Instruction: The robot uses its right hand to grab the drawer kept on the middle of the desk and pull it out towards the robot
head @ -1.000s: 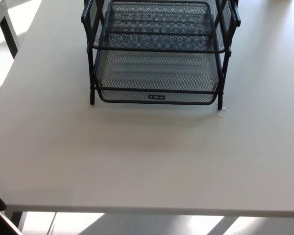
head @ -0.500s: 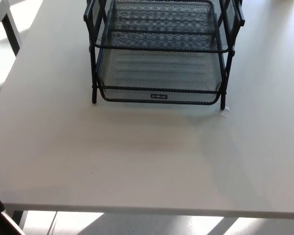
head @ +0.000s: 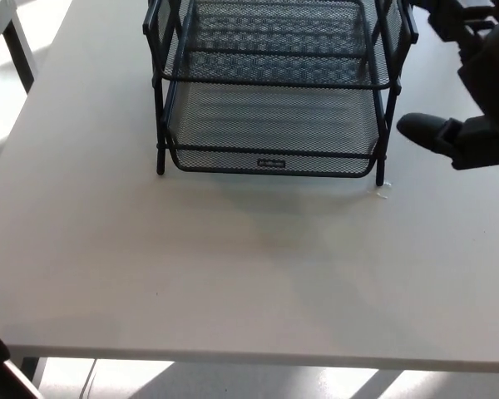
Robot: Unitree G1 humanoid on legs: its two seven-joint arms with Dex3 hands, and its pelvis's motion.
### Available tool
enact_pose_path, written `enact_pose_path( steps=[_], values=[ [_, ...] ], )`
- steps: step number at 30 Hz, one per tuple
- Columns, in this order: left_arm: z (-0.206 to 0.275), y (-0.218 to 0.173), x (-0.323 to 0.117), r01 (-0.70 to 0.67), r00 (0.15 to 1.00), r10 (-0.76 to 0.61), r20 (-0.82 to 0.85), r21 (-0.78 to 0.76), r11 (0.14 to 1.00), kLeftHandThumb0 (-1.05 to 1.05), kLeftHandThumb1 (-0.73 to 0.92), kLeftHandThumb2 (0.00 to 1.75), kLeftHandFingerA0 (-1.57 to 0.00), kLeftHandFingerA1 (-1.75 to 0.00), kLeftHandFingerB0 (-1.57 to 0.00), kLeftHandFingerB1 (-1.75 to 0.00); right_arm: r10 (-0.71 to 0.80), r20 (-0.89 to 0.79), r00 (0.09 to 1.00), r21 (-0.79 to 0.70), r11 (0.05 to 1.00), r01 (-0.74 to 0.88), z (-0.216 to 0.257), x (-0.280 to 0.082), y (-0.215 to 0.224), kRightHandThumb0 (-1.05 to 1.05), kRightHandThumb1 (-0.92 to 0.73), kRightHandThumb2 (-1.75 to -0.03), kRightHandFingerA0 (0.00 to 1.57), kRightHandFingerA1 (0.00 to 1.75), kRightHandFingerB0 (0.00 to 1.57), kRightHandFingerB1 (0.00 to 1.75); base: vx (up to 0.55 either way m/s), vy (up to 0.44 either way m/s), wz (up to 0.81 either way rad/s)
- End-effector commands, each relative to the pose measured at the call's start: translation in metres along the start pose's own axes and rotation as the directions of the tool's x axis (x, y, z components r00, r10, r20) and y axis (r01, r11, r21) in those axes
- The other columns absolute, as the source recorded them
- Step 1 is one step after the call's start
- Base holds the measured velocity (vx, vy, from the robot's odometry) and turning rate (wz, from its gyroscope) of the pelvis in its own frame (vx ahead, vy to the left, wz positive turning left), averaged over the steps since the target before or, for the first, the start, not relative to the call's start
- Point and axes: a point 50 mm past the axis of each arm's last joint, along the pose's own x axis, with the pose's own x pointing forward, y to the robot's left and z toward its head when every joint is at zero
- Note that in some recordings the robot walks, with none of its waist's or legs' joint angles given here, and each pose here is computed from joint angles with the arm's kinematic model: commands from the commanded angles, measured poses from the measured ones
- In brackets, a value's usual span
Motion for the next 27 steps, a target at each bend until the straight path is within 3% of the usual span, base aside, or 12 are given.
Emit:
enact_pose_path(
  steps=[1, 2, 3, 4, 6, 7, 15, 16, 27],
  values=[
    [0.002, 0.003, 0.000, 0.014, 1.000, -0.014, 0.011, 0.034, 0.999, -0.30, 0.56, 0.56, -0.77, -0.88, -0.80, -0.60, 0.023, 0.033, 0.999, -0.031, 0.999, -0.022, 0.012, 0.006, 0.006, -0.40, -0.31, -0.94, 0.02, 0.53, 0.00, 0.50, 0.00, 0.000, 0.00],
    [0.001, 0.003, 0.001, 0.017, 1.000, -0.018, 0.010, 0.034, 0.999, -0.30, 0.56, 0.56, -0.77, -0.87, -0.79, -0.59, 0.014, 0.045, 0.999, -0.033, 0.999, -0.012, 0.014, 0.008, 0.010, -0.77, -0.61, -0.59, 0.10, 0.46, 0.16, 0.36, 0.00, 0.000, 0.00],
    [0.001, 0.003, 0.001, 0.018, 1.000, -0.018, 0.011, 0.032, 0.999, -0.30, 0.56, 0.56, -0.78, -0.87, -0.80, -0.59, 0.016, 0.052, 0.999, -0.037, 0.999, -0.014, 0.016, 0.009, 0.014, -0.77, -0.61, -0.59, 0.11, 0.46, 0.16, 0.35, 0.00, 0.000, 0.00],
    [0.001, 0.003, 0.001, 0.015, 1.000, -0.015, 0.011, 0.031, 0.999, -0.32, 0.56, 0.57, -0.78, -0.89, -0.80, -0.61, 0.035, 0.049, 0.998, -0.028, 0.999, -0.034, 0.018, 0.010, 0.016, -0.40, -0.31, -0.94, 0.01, 0.53, 0.00, 0.50, 0.00, 0.000, 0.00],
    [0.002, 0.003, 0.001, 0.015, 1.000, -0.015, 0.014, 0.029, 0.999, -0.32, 0.57, 0.56, -0.79, -0.89, -0.80, -0.61, 0.037, 0.070, 0.997, -0.029, 0.999, -0.035, 0.022, 0.013, 0.021, -0.39, -0.31, -0.94, 0.02, 0.53, 0.00, 0.50, 0.00, 0.000, 0.00],
    [0.002, 0.003, 0.001, 0.014, 1.000, -0.014, 0.015, 0.028, 1.000, -0.31, 0.55, 0.57, -0.80, -0.89, -0.81, -0.61, 0.040, 0.071, 0.997, -0.027, 0.999, -0.038, 0.023, 0.013, 0.023, -0.75, -0.58, -0.58, 0.11, 0.43, 0.15, 0.35, 0.00, 0.000, 0.00],
    [0.004, 0.003, 0.001, 0.015, 1.000, -0.015, 0.016, 0.028, 1.000, -0.30, 0.56, 0.56, -0.79, -0.87, -0.80, -0.59, 0.037, 0.086, 0.996, -0.040, 0.999, -0.034, 0.029, 0.022, 0.040, -0.72, -0.58, -0.57, 0.16, 0.44, 0.12, 0.35, 0.00, 0.000, 0.00],
    [0.004, 0.003, 0.001, 0.013, 1.000, -0.014, 0.017, 0.030, 0.999, -0.30, 0.55, 0.56, -0.79, -0.87, -0.81, -0.60, 0.002, 0.092, 0.996, -0.069, 0.998, 0.004, 0.030, 0.025, 0.045, -0.73, -0.45, -0.83, 0.19, 0.52, 0.11, 0.45, 0.00, 0.000, 0.00],
    [0.005, 0.002, 0.000, 0.016, 1.000, -0.017, 0.017, 0.034, 0.999, -0.30, 0.55, 0.57, -0.79, -0.90, -0.80, -0.62, -0.066, 0.058, 0.996, -0.255, 0.964, 0.078, 0.003, 0.048, 0.086, -0.69, -0.42, -0.80, 0.18, 0.54, 0.10, 0.46, 0.00, 0.000, 0.00]
  ],
)
